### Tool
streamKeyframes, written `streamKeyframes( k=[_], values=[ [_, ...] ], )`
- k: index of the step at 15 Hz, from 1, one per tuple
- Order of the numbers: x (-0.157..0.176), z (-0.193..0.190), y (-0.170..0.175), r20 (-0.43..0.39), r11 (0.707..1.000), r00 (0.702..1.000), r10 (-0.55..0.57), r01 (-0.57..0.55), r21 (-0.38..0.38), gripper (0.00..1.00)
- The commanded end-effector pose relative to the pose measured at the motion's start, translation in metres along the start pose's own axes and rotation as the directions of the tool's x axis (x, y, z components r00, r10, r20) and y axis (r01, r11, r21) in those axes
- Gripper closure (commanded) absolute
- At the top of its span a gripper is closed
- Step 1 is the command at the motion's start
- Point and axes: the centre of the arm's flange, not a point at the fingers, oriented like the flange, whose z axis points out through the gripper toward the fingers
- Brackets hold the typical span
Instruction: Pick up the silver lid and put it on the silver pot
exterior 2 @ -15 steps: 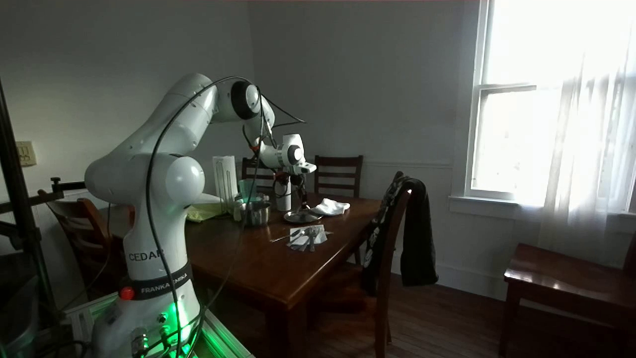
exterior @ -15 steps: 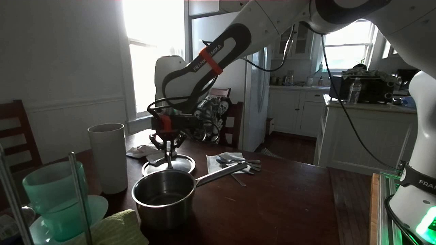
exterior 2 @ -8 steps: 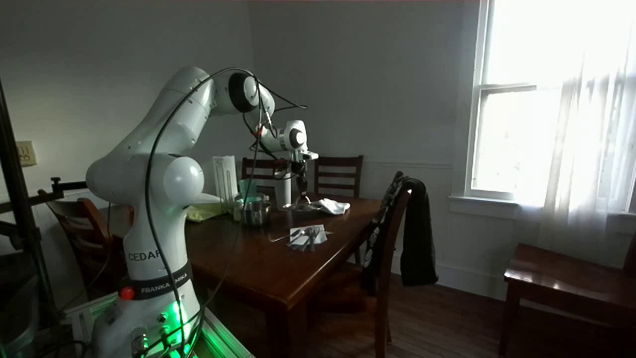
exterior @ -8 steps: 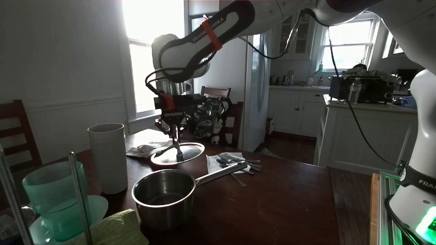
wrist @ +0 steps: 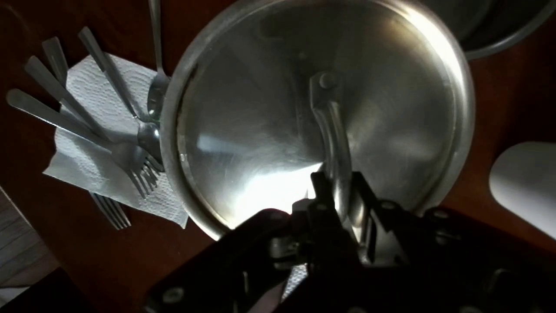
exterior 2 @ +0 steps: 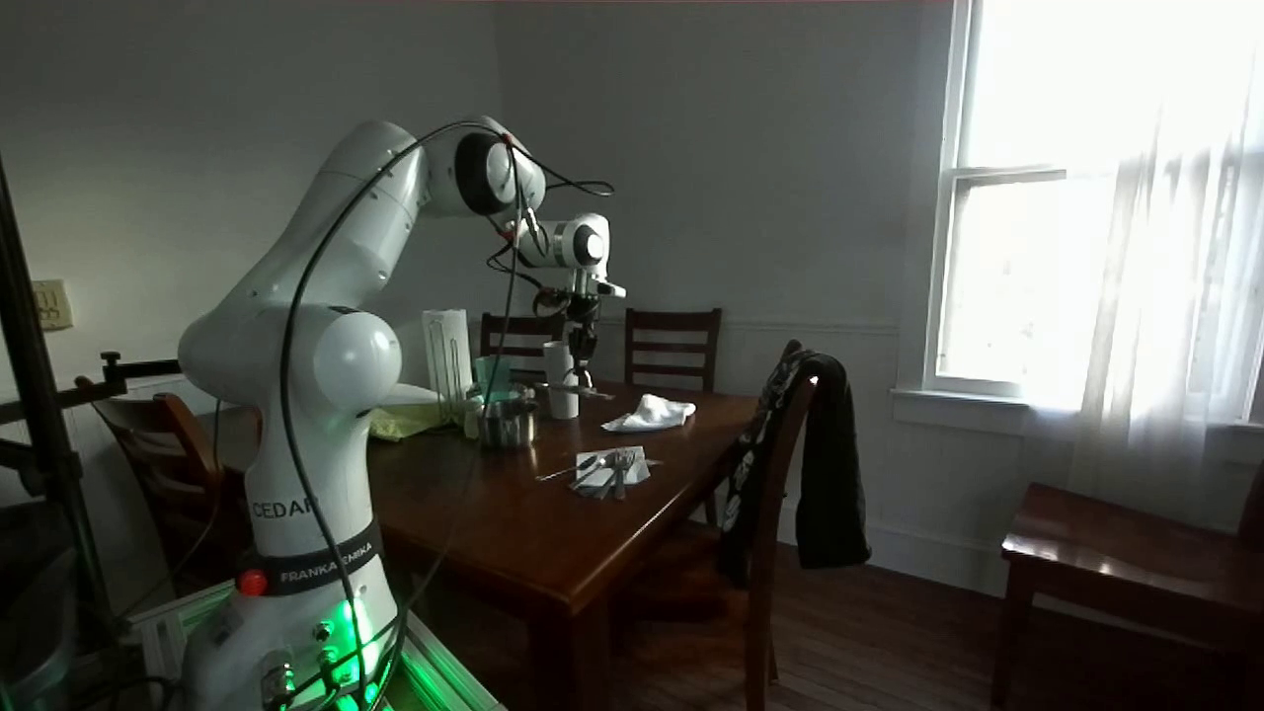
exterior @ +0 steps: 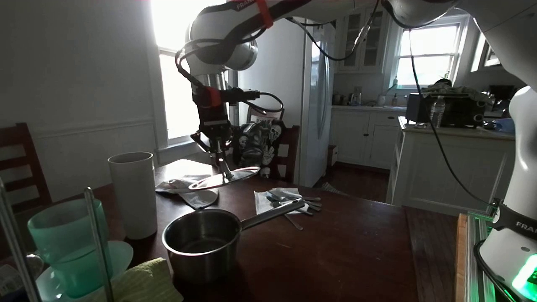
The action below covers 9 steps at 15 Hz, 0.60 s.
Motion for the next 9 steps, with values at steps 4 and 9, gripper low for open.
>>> streamKeyframes(
  k=[4,9],
  values=[
    [-0.057,-0.009,-0.025,-0.001,0.985,0.988,-0.155,0.154,0.082,0.96],
    [-0.109,-0.015,-0.037,-0.058,0.966,0.971,-0.233,0.238,0.101,0.96]
  ],
)
